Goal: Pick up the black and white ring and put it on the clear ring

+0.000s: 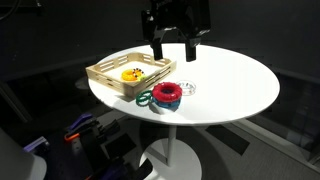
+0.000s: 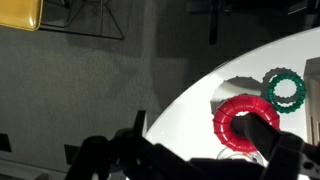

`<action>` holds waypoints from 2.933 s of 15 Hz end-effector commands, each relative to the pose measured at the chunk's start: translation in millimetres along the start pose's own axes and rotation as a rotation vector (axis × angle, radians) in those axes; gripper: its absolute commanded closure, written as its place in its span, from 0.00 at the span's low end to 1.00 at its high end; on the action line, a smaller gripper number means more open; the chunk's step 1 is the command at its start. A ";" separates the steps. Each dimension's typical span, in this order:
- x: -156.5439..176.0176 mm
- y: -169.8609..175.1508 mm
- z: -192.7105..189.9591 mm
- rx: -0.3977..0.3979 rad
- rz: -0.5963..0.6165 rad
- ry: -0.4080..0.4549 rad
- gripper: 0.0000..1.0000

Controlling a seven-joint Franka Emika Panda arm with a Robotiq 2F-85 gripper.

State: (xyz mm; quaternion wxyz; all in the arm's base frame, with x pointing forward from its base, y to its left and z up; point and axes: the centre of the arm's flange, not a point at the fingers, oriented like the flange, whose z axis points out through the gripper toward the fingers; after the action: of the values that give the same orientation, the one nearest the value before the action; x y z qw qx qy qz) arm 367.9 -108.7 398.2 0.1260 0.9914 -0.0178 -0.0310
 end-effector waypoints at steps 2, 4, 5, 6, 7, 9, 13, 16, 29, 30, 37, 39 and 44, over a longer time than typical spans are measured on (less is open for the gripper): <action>17.5 -16.6 -14.7 0.008 0.002 0.032 0.00; 26.1 -29.2 -23.6 0.016 -0.011 0.048 0.00; 29.8 -35.4 -27.3 0.022 -0.018 0.054 0.00; 34.8 -44.0 -31.7 0.030 -0.027 0.061 0.00; 39.3 -53.2 -35.7 0.041 -0.037 0.067 0.00; 48.7 -72.4 -43.1 0.062 -0.057 0.080 0.00; 65.2 -114.1 -49.6 0.124 -0.110 0.083 0.00; 72.4 -144.5 -45.0 0.155 -0.152 0.072 0.00; 81.3 -237.7 27.3 0.262 -0.283 0.045 0.00; 82.4 -241.5 32.5 0.260 -0.288 0.044 0.00; 86.4 -264.6 57.1 0.259 -0.321 0.040 0.00; 86.3 -269.8 60.1 0.258 -0.329 0.042 0.25; 87.8 -274.7 60.9 0.259 -0.339 0.042 0.60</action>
State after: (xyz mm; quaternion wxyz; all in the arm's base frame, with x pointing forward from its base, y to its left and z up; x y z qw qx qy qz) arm 452.0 134.9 263.6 -0.0050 0.9895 0.1398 -0.0350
